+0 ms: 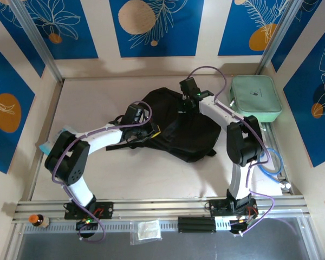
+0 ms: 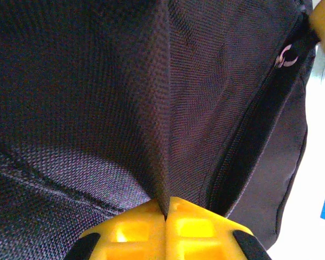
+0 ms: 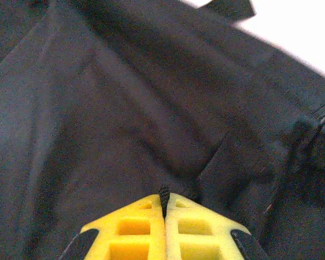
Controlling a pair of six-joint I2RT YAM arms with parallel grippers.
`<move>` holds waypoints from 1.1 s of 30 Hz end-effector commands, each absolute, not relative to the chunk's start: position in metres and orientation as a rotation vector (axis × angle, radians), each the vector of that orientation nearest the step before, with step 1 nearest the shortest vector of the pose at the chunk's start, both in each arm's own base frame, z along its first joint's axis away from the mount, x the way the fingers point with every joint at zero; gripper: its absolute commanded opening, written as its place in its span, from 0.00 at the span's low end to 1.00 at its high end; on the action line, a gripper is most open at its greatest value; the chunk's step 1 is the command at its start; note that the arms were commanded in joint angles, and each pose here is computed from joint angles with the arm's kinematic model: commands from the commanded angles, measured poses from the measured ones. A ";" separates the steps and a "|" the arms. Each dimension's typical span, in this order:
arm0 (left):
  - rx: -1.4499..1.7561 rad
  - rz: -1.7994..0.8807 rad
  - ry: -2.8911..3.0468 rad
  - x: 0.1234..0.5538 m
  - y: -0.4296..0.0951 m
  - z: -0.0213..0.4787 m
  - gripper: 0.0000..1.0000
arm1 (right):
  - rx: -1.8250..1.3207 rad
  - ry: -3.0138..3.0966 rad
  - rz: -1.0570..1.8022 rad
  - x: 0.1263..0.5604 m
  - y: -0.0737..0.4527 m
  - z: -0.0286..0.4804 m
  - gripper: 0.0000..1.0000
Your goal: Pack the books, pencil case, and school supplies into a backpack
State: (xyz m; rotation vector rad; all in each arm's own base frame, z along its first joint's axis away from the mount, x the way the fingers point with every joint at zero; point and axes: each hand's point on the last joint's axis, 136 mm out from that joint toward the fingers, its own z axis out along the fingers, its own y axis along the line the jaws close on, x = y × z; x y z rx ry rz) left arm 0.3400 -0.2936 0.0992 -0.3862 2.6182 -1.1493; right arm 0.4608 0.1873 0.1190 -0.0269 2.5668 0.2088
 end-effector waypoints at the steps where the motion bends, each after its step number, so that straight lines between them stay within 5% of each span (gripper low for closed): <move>1: -0.394 -1.079 2.650 0.334 -0.280 0.096 0.00 | 0.073 2.521 0.063 0.487 0.160 0.125 0.00; 9: -0.377 -1.036 2.632 0.346 -0.268 0.103 0.00 | 0.228 2.551 -0.011 0.505 0.138 0.123 0.00; 18: -0.328 -0.742 2.489 0.444 -0.197 0.129 0.00 | 0.060 2.520 0.372 0.492 0.198 0.160 0.00; 20: -0.314 -0.663 2.475 0.461 -0.183 0.135 0.11 | 0.059 2.509 0.426 0.488 0.201 0.171 0.00; 22: -0.291 -0.631 2.456 0.475 -0.176 0.143 0.41 | 0.051 2.486 0.470 0.483 0.202 0.186 0.15; 23: -0.284 -0.619 2.446 0.478 -0.174 0.148 0.48 | 0.048 2.468 0.480 0.481 0.202 0.193 0.26; 25: -0.262 -0.585 2.422 0.481 -0.168 0.162 0.59 | 0.040 2.421 0.479 0.475 0.196 0.211 0.51; 30: -0.264 -0.343 2.320 0.466 -0.124 0.208 0.82 | 0.073 2.262 0.361 0.457 0.154 0.258 0.88; 33: -0.313 -0.130 2.217 0.448 -0.078 0.227 0.97 | 0.098 2.149 0.192 0.443 0.117 0.269 0.99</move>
